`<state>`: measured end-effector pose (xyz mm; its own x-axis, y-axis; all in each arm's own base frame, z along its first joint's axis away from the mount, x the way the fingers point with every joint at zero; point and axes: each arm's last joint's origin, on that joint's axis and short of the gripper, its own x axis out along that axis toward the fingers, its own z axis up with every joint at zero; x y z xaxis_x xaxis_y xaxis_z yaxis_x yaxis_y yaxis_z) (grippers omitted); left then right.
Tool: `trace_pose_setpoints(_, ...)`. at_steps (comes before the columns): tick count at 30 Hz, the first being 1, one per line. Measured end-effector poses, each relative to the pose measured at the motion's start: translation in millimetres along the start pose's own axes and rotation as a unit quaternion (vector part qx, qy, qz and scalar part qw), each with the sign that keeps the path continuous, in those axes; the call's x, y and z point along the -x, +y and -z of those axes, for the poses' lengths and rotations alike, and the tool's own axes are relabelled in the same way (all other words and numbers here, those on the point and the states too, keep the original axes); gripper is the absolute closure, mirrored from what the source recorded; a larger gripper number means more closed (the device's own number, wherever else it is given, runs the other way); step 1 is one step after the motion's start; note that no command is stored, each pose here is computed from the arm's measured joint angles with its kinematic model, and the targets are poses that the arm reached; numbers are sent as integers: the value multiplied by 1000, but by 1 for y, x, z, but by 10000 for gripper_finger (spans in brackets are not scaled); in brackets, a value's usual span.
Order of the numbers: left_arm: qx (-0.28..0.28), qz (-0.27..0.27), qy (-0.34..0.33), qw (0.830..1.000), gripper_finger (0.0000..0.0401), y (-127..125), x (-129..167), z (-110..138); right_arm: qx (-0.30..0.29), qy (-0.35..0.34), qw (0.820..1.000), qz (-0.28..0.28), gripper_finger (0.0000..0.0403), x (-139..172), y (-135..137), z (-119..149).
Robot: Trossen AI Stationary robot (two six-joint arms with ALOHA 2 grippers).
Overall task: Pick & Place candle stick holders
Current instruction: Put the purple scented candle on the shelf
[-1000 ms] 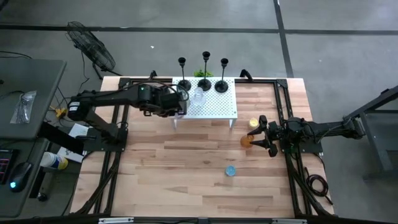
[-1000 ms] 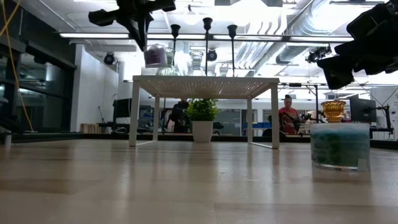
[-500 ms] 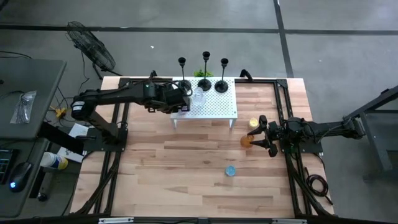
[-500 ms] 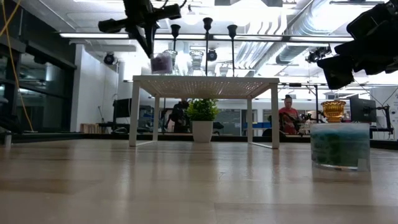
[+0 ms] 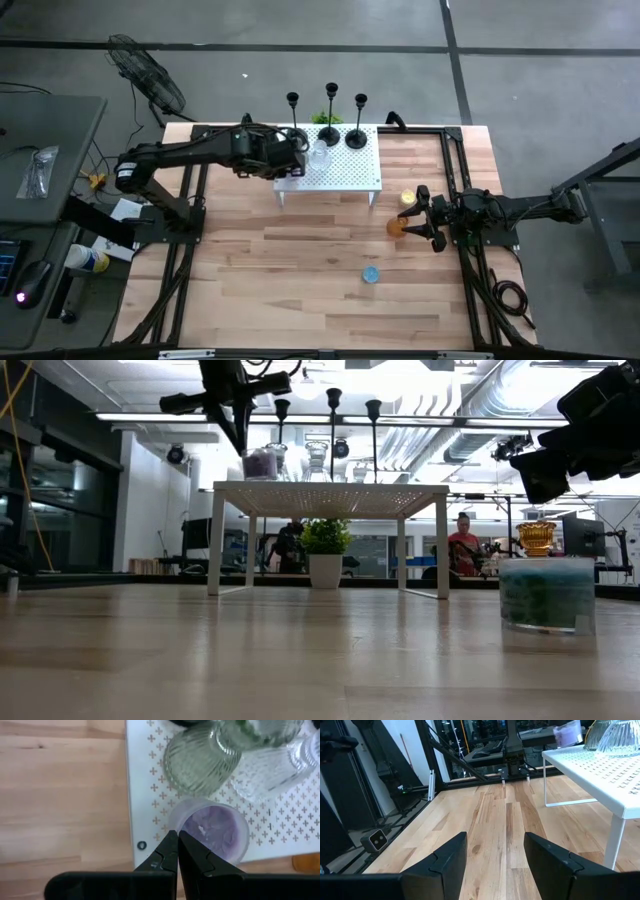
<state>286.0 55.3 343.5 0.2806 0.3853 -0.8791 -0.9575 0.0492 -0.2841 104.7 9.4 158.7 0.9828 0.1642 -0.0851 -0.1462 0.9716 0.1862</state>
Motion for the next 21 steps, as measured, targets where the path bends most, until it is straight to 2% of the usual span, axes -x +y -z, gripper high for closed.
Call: trace_pose_setpoints(21,22,3,22,1000,401,0,1,3,0,0,1000,0,212,0,0,0)
